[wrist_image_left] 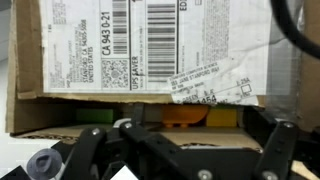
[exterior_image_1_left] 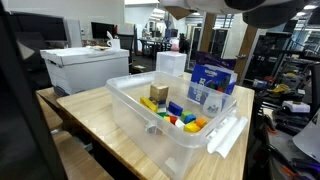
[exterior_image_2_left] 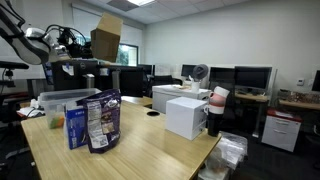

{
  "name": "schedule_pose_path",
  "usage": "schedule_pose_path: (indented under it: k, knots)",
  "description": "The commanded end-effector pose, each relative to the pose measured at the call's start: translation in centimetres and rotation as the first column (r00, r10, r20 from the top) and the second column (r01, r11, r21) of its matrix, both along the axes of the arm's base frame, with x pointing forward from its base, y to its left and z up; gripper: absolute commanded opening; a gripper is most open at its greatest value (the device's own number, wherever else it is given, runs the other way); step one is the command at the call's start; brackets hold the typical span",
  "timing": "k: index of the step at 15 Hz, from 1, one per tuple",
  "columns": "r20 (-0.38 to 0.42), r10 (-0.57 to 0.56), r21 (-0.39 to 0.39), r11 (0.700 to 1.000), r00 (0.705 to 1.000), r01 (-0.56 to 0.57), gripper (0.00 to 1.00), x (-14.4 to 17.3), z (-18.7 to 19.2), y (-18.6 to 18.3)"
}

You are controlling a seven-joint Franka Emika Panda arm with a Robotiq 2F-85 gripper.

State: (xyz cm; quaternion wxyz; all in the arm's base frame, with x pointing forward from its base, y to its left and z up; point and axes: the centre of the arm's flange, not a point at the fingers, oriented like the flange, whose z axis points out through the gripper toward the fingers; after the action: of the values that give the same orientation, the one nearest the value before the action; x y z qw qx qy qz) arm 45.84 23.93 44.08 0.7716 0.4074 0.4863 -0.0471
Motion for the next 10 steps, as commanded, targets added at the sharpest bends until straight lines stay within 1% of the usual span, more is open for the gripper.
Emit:
schedule_pose_path:
  k: [1,2,3,6,10]
  knots:
    - [0.028,0.085,-0.089,0.993,0.996,-0.083,1.00,-0.8,1.1,-0.8]
    - [0.032,0.099,-0.104,0.990,0.995,-0.095,1.00,-3.9,-0.4,2.6]
    - [0.033,0.112,-0.107,0.988,0.993,-0.108,1.00,-4.2,-0.6,2.8]
    - [0.035,0.162,-0.148,0.977,0.986,-0.156,1.00,-5.8,-1.4,4.0]
    - [0.059,0.208,-0.180,0.964,0.976,-0.195,1.00,-7.7,-2.4,5.1]
